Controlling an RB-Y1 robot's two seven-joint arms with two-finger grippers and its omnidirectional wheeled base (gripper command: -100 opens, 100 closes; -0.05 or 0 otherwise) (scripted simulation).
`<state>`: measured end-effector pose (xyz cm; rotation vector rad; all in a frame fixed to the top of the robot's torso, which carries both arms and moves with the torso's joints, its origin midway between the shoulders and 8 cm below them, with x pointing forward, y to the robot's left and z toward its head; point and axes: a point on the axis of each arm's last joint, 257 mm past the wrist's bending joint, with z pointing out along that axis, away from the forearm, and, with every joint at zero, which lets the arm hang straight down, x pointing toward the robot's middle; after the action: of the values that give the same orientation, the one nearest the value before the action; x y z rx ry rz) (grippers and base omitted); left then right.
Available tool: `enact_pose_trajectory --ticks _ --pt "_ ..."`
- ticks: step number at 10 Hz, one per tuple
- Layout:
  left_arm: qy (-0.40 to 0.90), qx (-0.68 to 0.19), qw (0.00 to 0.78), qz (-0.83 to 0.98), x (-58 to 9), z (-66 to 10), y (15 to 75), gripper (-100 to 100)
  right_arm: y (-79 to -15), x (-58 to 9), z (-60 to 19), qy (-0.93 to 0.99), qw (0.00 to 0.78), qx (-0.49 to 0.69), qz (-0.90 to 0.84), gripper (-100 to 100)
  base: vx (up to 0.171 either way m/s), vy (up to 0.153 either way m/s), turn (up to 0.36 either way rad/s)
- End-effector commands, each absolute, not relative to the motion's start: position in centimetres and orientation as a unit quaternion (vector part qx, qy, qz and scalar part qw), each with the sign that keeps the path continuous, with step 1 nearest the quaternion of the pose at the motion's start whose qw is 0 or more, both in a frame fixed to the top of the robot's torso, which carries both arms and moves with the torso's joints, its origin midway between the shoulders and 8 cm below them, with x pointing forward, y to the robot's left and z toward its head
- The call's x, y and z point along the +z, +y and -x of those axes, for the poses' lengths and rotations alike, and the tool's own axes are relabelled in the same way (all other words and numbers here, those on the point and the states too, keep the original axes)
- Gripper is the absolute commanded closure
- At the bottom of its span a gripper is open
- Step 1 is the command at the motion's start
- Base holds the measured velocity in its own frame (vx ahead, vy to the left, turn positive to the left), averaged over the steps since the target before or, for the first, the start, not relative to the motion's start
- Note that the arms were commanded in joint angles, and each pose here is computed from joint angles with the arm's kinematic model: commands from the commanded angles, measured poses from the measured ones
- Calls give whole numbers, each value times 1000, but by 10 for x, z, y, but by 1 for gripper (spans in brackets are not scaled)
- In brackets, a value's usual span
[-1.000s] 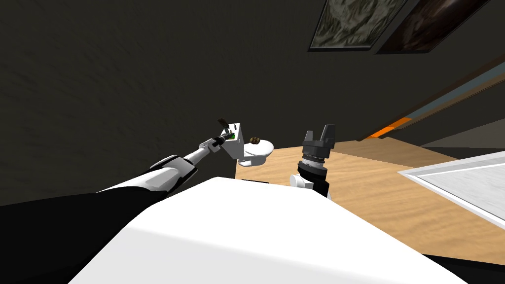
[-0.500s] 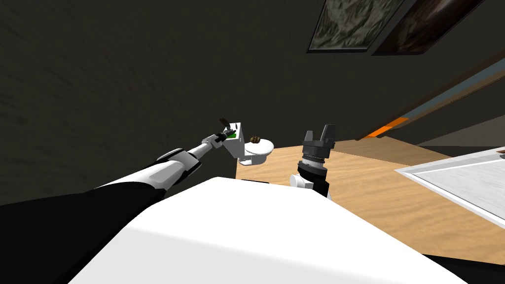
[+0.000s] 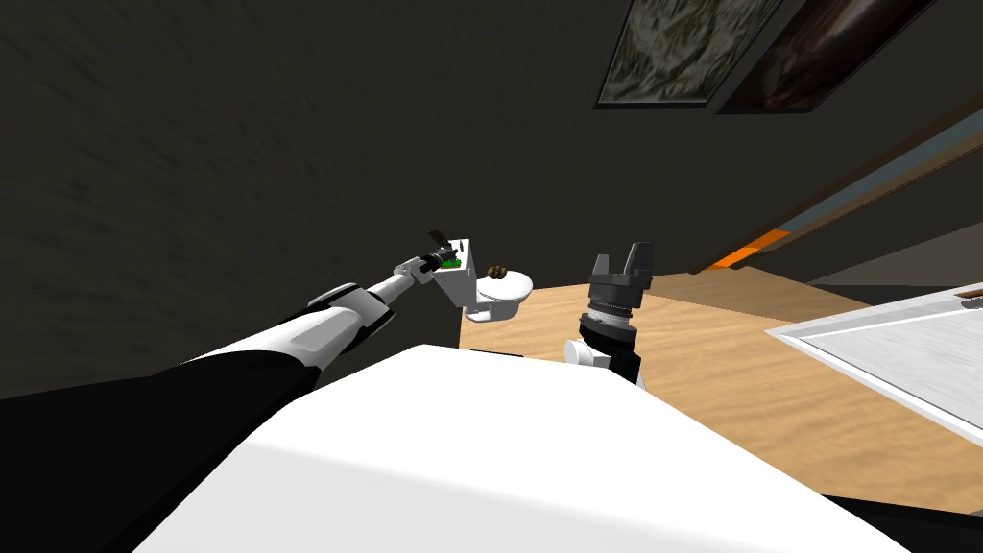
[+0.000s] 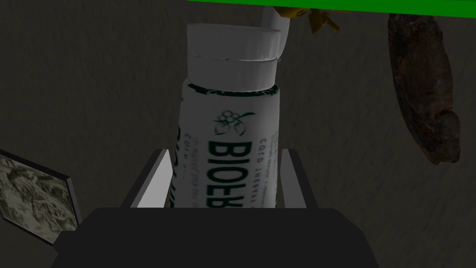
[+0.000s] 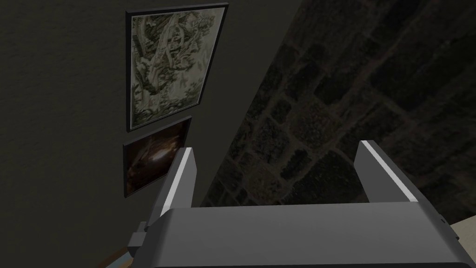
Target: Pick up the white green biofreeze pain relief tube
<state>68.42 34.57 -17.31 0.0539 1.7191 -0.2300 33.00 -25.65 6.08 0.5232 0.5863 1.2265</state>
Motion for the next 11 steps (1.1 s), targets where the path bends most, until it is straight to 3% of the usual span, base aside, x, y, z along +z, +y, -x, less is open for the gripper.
enact_pose_trajectory --ticks 1,3,4,5,11 --pt "756 -101 647 -24 -173 -684 346 100 -257 61 -330 268 746 560 -239 0 0 0 0" --pt "756 -102 647 -23 -173 -684 345 100 -257 61 -330 268 746 560 -239 0 0 0 0" --pt "756 -102 647 -23 -173 -684 345 0 -257 61 -330 268 746 560 -239 0 0 0 0" --pt "748 -114 653 -21 -170 -675 349 100 -257 61 -330 268 746 560 -239 0 114 -6 26" --pt "743 -135 656 -1 -184 -644 363 100 -257 61 -330 268 746 560 -239 0 85 -35 14"
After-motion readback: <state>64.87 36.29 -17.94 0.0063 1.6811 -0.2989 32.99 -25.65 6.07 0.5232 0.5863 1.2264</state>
